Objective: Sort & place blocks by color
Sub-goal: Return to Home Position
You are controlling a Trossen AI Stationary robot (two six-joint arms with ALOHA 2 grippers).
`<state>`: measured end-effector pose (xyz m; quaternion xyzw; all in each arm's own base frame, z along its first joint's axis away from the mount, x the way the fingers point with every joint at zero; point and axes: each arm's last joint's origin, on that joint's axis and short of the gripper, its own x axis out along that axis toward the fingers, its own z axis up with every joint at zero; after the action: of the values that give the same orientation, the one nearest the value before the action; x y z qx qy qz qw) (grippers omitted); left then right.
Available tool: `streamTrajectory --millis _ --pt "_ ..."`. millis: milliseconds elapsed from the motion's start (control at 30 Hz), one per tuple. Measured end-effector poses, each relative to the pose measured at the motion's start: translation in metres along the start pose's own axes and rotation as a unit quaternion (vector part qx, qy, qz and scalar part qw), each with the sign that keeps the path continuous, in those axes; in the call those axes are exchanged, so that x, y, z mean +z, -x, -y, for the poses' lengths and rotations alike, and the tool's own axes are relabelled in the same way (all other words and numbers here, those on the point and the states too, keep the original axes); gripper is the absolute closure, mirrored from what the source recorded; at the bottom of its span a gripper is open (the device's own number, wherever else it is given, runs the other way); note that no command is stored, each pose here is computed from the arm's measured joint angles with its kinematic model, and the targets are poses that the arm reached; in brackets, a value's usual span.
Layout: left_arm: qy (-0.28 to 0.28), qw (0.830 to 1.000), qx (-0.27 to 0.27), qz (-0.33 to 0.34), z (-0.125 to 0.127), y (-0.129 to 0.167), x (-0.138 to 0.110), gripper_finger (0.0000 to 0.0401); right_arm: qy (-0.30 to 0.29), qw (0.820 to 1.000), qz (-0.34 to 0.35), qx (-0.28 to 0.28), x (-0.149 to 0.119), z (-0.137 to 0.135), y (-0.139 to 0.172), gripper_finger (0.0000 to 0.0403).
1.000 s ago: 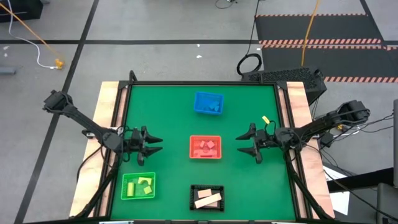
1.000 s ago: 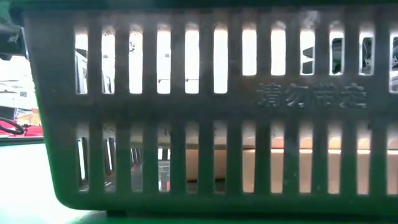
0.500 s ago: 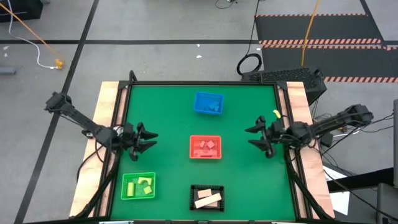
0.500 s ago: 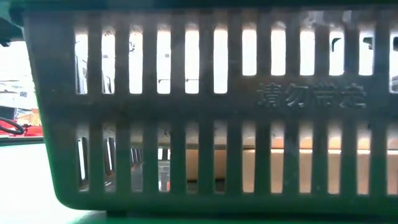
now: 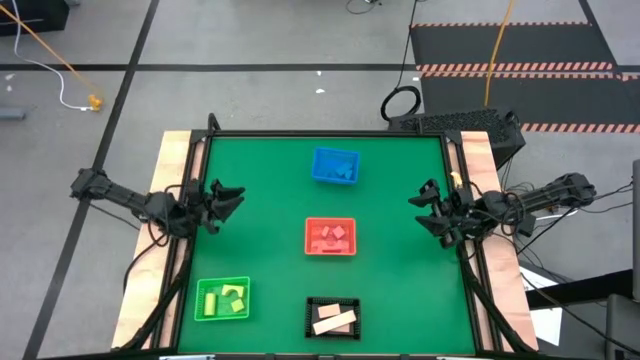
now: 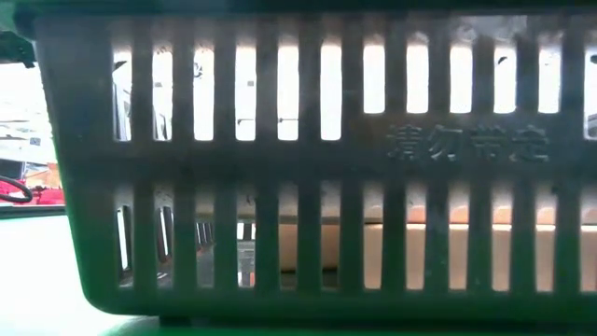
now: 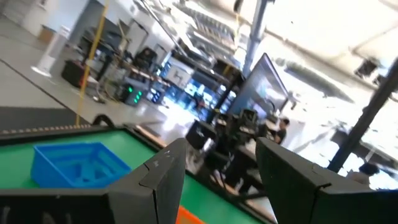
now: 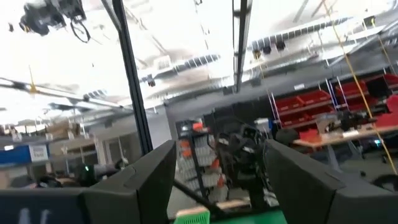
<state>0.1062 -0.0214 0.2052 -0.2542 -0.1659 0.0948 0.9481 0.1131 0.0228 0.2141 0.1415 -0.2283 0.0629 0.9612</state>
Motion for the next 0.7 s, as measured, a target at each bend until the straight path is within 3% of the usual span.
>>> streamTrajectory --millis 400,700 --pt "0.02 0.996 0.023 0.08 -0.009 0.005 0.02 0.0206 -0.01 0.998 0.066 0.013 0.018 -0.002 0.008 0.0167" --pt "0.029 0.995 0.017 0.095 -0.009 0.008 0.024 0.0206 -0.014 0.996 0.089 0.017 0.024 -0.003 0.012 0.0167"
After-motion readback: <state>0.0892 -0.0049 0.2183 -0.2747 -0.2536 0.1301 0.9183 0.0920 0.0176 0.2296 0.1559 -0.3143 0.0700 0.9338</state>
